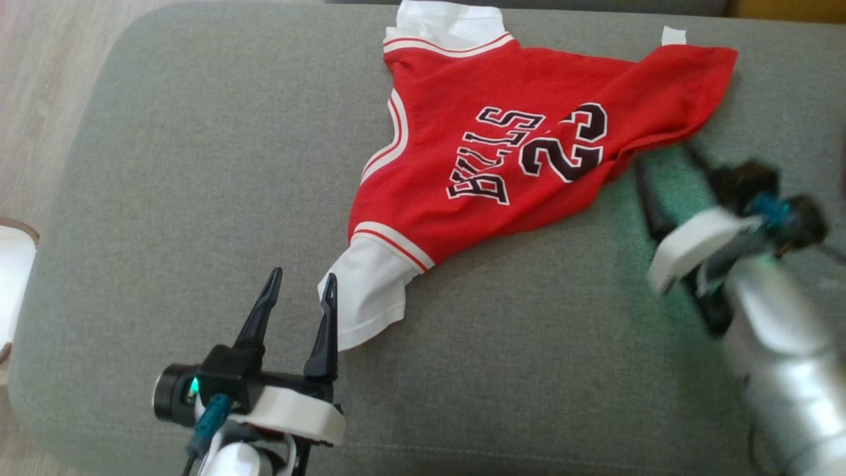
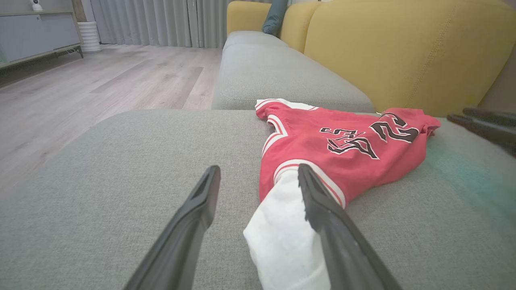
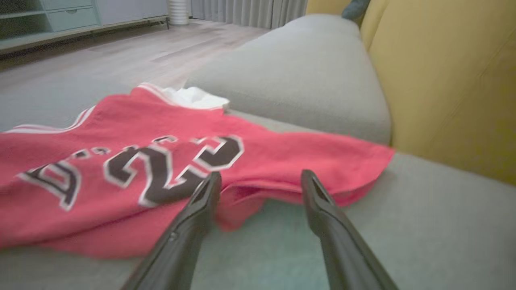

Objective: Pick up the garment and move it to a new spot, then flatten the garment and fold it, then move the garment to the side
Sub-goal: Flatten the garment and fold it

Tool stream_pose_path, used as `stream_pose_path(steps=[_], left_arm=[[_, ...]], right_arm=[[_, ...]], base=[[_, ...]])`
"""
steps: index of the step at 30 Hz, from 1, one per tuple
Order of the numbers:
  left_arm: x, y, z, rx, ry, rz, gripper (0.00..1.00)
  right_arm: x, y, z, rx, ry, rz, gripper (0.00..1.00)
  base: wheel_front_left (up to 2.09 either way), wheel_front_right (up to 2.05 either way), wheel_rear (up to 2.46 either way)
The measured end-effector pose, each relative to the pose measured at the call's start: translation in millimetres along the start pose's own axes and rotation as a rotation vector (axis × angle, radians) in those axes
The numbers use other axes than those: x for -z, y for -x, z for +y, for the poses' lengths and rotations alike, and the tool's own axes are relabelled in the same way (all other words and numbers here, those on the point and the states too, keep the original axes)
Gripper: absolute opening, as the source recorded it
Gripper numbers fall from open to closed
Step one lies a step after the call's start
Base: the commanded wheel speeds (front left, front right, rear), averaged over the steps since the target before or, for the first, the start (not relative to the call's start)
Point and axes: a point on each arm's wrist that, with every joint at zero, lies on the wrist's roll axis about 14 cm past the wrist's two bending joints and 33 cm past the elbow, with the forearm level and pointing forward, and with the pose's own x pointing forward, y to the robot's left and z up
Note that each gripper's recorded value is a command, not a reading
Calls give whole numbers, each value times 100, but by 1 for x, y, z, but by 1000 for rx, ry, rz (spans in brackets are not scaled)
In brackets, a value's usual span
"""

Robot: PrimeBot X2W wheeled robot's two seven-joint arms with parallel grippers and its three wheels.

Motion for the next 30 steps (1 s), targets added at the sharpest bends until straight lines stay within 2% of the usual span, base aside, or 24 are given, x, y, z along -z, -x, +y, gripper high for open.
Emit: stream_pose_path(steps=[4,9,14,19,21,24,25,30], left_arm=[[4,-2,-1,6,3,12,100],[8,-4,4,-8,0,25,100],[8,-2,16,-44,-8,27,100],[12,1,23,-70,-12,40,100],[12,1,23,-71,-13,43,100],[13,-1,22,-66,-12,43,100],[12,-2,21,-62,-12,41,100],[10,-5,17,-48,-11,31,100]], right_arm=[[31,13,46,-99,-98,60,100],[37,8,79,-192,-130,98,100],[45,-5,84,-209,-101,139,100],[48,-20,71,-177,-65,153,98],[49,-22,69,-169,-65,154,73],[51,-22,74,-170,-76,154,7],[51,-21,77,-172,-80,153,0],[45,-19,80,-175,-87,121,0]], base=[[0,0,0],[0,0,0],[0,0,0],[0,0,0],[0,0,0],[0,0,0],[0,0,0],[0,0,0]])
